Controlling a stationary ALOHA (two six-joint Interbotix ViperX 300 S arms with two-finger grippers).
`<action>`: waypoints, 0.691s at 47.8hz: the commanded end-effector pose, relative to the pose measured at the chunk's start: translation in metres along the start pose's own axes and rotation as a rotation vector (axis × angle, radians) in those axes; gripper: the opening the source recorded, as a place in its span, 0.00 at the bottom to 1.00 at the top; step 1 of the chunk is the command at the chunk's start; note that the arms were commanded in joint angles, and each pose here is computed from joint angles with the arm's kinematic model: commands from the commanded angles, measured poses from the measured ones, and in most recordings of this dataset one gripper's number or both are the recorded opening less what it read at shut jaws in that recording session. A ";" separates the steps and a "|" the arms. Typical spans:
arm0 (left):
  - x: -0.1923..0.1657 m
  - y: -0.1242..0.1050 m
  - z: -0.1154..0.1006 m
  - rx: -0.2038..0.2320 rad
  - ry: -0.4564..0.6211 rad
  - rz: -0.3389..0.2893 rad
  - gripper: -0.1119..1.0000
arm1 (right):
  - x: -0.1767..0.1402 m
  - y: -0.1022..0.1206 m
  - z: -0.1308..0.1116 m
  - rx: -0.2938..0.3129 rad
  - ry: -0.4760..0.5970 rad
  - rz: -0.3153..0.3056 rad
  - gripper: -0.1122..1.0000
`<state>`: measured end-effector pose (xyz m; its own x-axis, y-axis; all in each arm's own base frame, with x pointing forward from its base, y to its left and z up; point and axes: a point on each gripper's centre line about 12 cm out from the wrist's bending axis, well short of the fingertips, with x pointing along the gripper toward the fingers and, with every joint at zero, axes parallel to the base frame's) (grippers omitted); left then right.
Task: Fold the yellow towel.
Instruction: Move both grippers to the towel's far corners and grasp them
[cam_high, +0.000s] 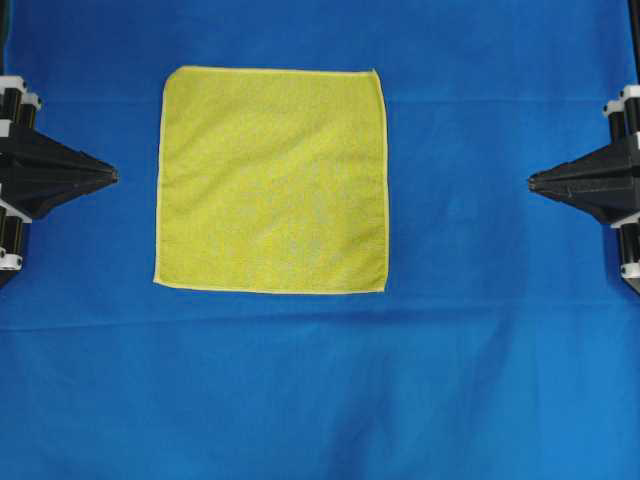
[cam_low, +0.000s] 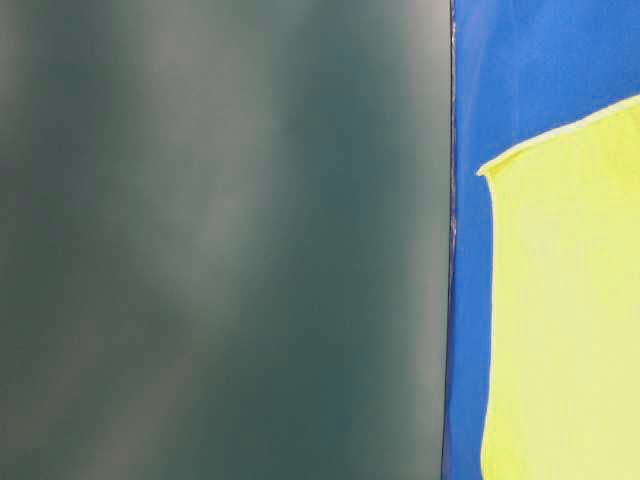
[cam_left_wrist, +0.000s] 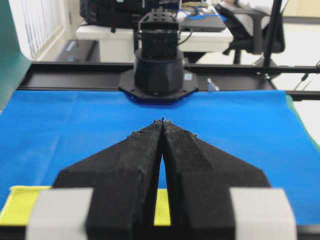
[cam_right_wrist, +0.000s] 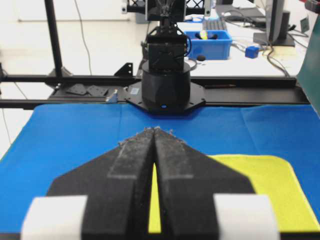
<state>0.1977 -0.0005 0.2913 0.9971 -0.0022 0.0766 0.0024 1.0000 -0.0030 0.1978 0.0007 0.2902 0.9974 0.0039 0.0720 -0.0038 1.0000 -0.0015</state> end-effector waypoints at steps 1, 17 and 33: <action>0.006 0.004 0.010 -0.046 0.021 0.021 0.10 | 0.005 -0.003 0.010 0.009 -0.022 -0.015 0.10; 0.011 0.037 -0.011 -0.051 0.182 0.181 0.10 | 0.045 -0.048 -0.001 0.061 0.223 -0.202 0.10; 0.024 0.095 -0.072 -0.103 0.418 0.407 0.25 | 0.086 -0.117 -0.053 0.108 0.474 -0.395 0.11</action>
<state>0.2221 0.0814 0.2272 0.8857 0.3267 -0.3297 -0.3609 0.9315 -0.0465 0.2756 -0.1044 0.2414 0.8584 -0.3252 -0.3968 0.3709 0.9277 0.0422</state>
